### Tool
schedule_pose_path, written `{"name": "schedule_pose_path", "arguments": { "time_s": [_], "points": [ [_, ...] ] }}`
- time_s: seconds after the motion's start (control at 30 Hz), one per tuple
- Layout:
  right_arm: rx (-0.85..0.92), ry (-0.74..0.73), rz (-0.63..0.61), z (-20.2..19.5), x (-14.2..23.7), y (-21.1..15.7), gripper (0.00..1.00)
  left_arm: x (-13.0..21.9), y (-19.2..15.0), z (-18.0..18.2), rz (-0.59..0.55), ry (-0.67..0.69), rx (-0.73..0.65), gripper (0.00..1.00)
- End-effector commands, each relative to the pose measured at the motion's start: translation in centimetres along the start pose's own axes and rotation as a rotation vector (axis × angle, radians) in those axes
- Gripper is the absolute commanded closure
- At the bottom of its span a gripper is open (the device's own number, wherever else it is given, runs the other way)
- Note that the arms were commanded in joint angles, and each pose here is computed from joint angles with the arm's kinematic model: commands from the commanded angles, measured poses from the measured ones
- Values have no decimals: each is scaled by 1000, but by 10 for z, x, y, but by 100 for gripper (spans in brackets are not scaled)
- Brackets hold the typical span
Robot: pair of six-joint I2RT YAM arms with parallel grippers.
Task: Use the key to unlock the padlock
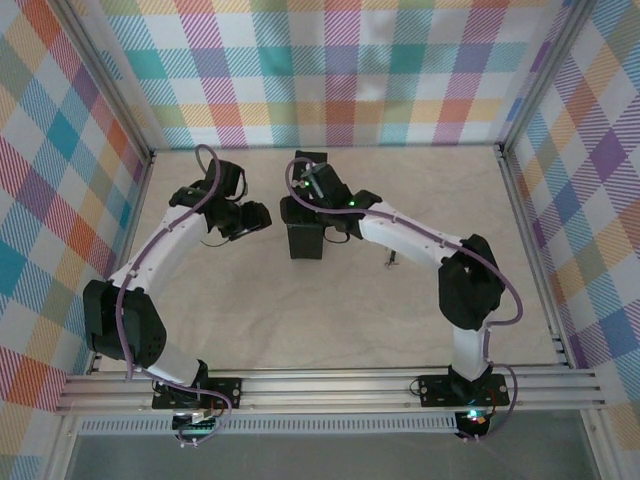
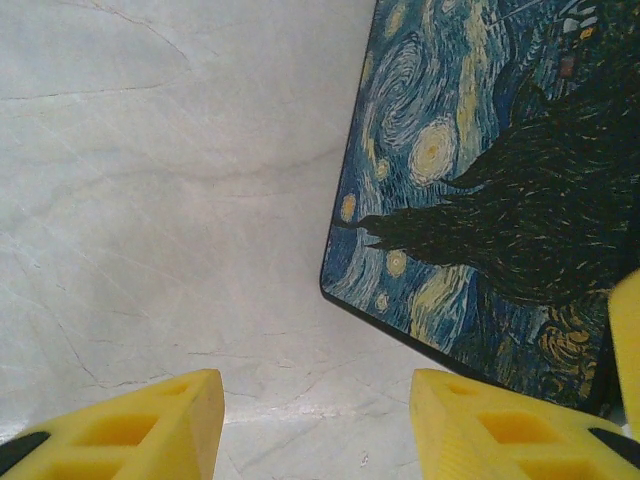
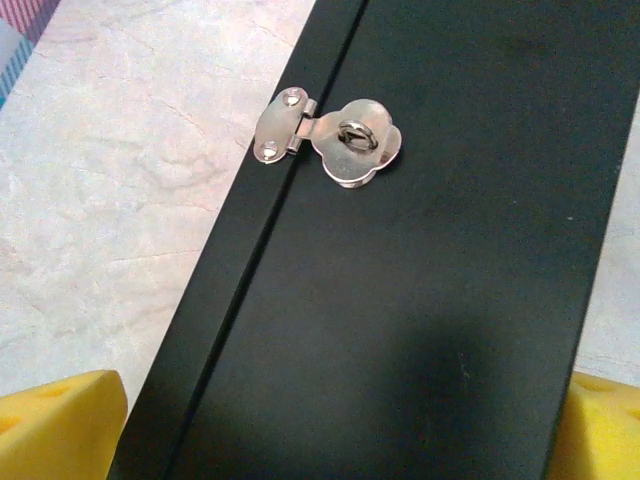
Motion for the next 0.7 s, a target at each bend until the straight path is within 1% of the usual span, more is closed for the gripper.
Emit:
{"name": "schedule_pose_path", "arguments": {
  "time_s": [0.0,0.1,0.23,0.33,0.47,0.6,0.67],
  "points": [
    [45,-137,96,-22,-8,-22,0,13,0,2,-32,-7,-11,48],
    [30,-149,127,-28,-10,-29,0,16,-2,3,-41,-1,-14,48],
    [-53,-91,193,-37,-12,-40,2,19,-4,4,-41,5,-20,49],
    [-136,17,240,-43,-10,-46,5,28,-3,4,-57,22,-46,49],
    [-217,107,255,-59,-1,-52,6,38,-8,-1,-75,2,-70,49],
    [-338,226,245,-76,12,-51,7,30,-16,-14,-65,-42,-94,50],
    [-356,269,237,-83,18,-52,7,24,-17,-21,-55,-50,-105,50]
  ]
}}
Point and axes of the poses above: each hand's point on the last joint's axis, 136 mm out from that joint toward the fingers, its own x axis back along the fingers, its own z axis along the line the jaws close on, y = z × x, the point moved 3 cm from there along x, back along the fingers, and after that the axes turned 10 degrees about -x, right-handed, at the moved point
